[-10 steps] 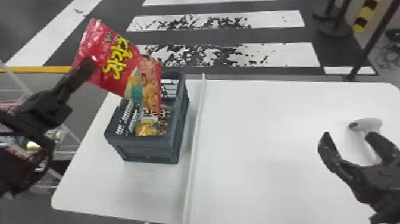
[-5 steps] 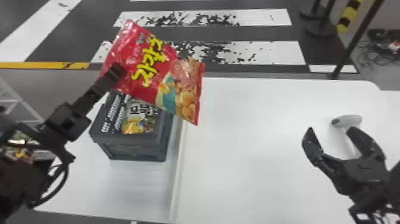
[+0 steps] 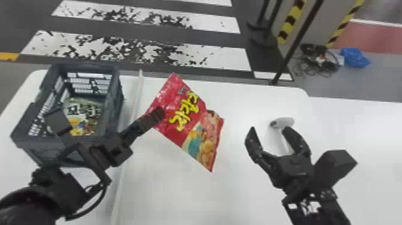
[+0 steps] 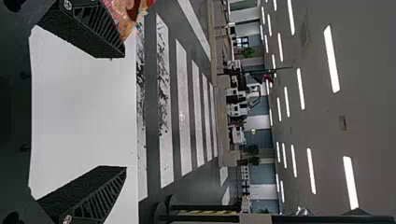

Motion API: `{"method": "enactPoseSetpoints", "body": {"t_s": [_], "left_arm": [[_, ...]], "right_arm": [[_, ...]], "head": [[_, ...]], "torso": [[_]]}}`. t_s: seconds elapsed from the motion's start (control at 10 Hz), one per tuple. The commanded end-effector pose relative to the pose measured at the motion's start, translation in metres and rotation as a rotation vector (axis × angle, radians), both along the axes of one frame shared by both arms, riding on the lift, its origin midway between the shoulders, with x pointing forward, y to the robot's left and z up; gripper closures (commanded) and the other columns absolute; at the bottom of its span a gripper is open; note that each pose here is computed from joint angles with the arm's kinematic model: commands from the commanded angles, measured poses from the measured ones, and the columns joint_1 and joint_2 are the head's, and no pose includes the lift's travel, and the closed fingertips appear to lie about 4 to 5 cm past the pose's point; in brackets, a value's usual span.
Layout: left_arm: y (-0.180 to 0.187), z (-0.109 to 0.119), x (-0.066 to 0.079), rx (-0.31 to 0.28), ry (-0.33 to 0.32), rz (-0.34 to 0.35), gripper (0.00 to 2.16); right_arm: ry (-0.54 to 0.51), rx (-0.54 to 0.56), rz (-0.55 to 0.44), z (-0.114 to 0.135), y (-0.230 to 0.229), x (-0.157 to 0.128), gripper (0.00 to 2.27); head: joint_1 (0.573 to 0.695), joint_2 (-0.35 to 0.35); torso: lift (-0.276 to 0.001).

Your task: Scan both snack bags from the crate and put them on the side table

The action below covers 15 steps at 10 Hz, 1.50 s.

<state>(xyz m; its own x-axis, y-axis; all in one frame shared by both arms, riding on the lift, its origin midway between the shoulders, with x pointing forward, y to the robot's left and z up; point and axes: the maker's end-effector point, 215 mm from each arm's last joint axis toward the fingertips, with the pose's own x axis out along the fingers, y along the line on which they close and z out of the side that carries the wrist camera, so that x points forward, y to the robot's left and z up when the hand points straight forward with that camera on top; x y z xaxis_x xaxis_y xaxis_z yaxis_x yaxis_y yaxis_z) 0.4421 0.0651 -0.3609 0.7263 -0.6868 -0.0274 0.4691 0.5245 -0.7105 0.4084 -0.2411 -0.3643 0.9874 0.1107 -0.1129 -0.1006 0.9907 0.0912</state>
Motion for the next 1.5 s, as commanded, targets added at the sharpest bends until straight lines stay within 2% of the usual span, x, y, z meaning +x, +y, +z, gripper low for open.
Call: {"method": "enactPoseSetpoints", "body": {"t_s": [0.0, 0.1, 0.2, 0.3, 0.4, 0.6, 0.7, 0.9, 1.0, 1.1, 1.2, 1.4], "left_arm": [[-0.046, -0.028, 0.0, 0.012, 0.032, -0.066, 2.14], [-0.066, -0.042, 0.005, 0.048, 0.038, -0.094, 2.13], [-0.076, -0.06, 0.009, 0.138, 0.028, -0.114, 2.03], [-0.077, -0.072, 0.017, 0.247, 0.014, -0.08, 0.72], [-0.072, -0.073, 0.022, 0.305, -0.013, -0.06, 0.0], [-0.066, -0.061, 0.024, 0.304, -0.062, -0.029, 0.07], [-0.06, -0.048, 0.029, 0.326, -0.099, -0.001, 0.07], [-0.035, -0.023, 0.029, 0.478, -0.215, 0.107, 0.07], [-0.019, 0.006, 0.029, 0.546, -0.301, 0.192, 0.07], [0.001, 0.021, 0.025, 0.612, -0.331, 0.263, 0.07], [0.022, 0.039, 0.02, 0.641, -0.374, 0.333, 0.07], [0.078, 0.055, 0.01, 0.69, -0.386, 0.464, 0.07]], "right_arm": [[0.0, 0.0, -0.002, 0.0, -0.001, 0.0, 0.07], [0.0, 0.001, -0.002, 0.0, -0.001, 0.0, 0.07], [0.0, 0.004, -0.003, 0.0, -0.001, 0.0, 0.07], [0.002, 0.005, -0.004, -0.001, -0.002, 0.0, 0.07], [0.0, 0.005, -0.004, 0.0, -0.002, 0.0, 0.07], [0.006, 0.005, -0.006, -0.002, -0.003, 0.0, 0.07], [0.006, 0.008, -0.007, -0.002, -0.003, 0.0, 0.07], [0.011, 0.017, 0.0, -0.005, -0.004, -0.001, 0.07], [0.014, 0.03, 0.024, -0.007, -0.003, -0.002, 0.07], [0.033, 0.049, 0.04, -0.013, -0.001, -0.003, 0.07], [0.054, 0.055, 0.052, -0.018, 0.0, -0.003, 0.06], [0.093, 0.089, 0.08, -0.029, 0.006, 0.001, 0.06]], "head": [[0.695, -0.208], [0.695, -0.254], [0.695, -0.292], [0.695, -0.313], [0.695, -0.315], [0.695, -0.312], [0.695, -0.307], [0.695, -0.294], [0.695, -0.278], [0.695, -0.254], [0.695, -0.23], [0.695, -0.174]], "torso": [[-0.087], [-0.087], [-0.087], [-0.087], [-0.087], [-0.087], [-0.087], [-0.087], [-0.087], [-0.087], [-0.087], [-0.087]]}}
